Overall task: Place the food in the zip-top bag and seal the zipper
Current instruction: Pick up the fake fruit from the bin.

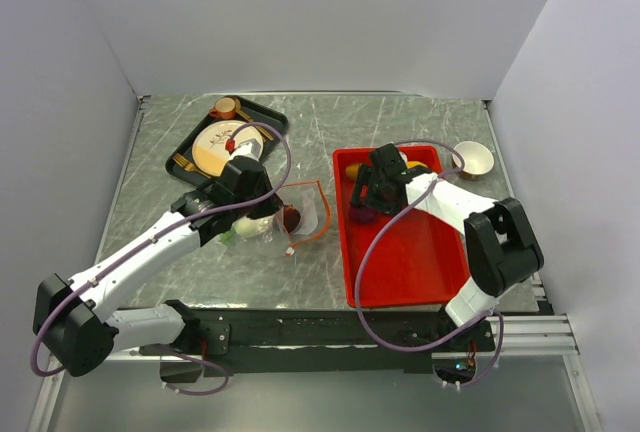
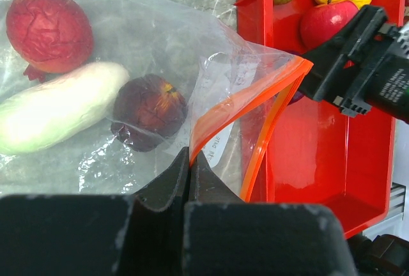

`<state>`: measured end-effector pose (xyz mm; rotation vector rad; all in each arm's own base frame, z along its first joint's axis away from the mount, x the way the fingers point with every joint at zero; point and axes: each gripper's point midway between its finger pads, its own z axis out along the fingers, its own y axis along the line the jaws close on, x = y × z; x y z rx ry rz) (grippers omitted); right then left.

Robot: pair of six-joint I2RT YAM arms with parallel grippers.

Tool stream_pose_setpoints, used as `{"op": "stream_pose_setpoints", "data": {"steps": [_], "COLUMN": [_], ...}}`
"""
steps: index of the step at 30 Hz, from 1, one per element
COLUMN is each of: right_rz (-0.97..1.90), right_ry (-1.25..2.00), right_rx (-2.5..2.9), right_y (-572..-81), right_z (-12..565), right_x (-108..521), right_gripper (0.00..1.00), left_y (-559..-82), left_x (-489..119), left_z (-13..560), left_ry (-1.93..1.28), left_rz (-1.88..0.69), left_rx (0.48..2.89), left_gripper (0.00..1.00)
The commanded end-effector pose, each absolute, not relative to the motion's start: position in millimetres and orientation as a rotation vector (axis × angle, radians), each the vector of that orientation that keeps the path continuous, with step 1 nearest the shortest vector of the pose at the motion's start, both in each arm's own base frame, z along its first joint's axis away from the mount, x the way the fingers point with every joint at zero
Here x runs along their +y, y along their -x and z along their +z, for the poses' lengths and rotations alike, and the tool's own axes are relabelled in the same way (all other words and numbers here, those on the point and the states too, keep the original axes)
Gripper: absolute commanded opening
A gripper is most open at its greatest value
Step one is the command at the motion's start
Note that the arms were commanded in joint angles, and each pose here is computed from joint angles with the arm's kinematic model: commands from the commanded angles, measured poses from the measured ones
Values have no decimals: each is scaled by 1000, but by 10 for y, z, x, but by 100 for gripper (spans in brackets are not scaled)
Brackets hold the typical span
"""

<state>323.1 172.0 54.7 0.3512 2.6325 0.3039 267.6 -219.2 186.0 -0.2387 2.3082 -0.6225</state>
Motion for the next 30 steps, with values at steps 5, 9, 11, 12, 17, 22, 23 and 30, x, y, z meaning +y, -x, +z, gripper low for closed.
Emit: {"op": "stream_pose_setpoints", "data": {"steps": [5,9,11,12,17,22,23,30], "right_rz": [323,353,380,380,410,695,745,791], "right_ry": [-341,-335,-336,-339,-362,-255,-237,-105], "right_rx": [2594,2576,2558,2550,2476,2369,2325,2279], "right_y": [-3376,-3376,-3361,-3355,-3300,-3243,-3255,-3109], "right_z": [590,682,775,816,1158,1627,1761,2075], "right_x": [1764,1788,1801,1796,1740,2072,2136,2429], "right_gripper": [76,51,40,40,39,33,33,33], "left_y": [-2723,-2736,-2740,-2742,-2742,-2771,-2781,-2852], "left_x": [-2288,-2310,-2313,-2318,-2348,-2345,-2345,-2430], "left_z": [2027,2008,1994,2000,2024,2004,2003,2040], "left_ry": [239,229,227,226,202,200,202,207], "left_rz": [-684,-682,-677,-680,-700,-679,-678,-703], "left_rx": [2274,2283,2289,2287,2272,2279,2278,2269], "left_gripper": [1,1,1,1,1,1,1,1]}}
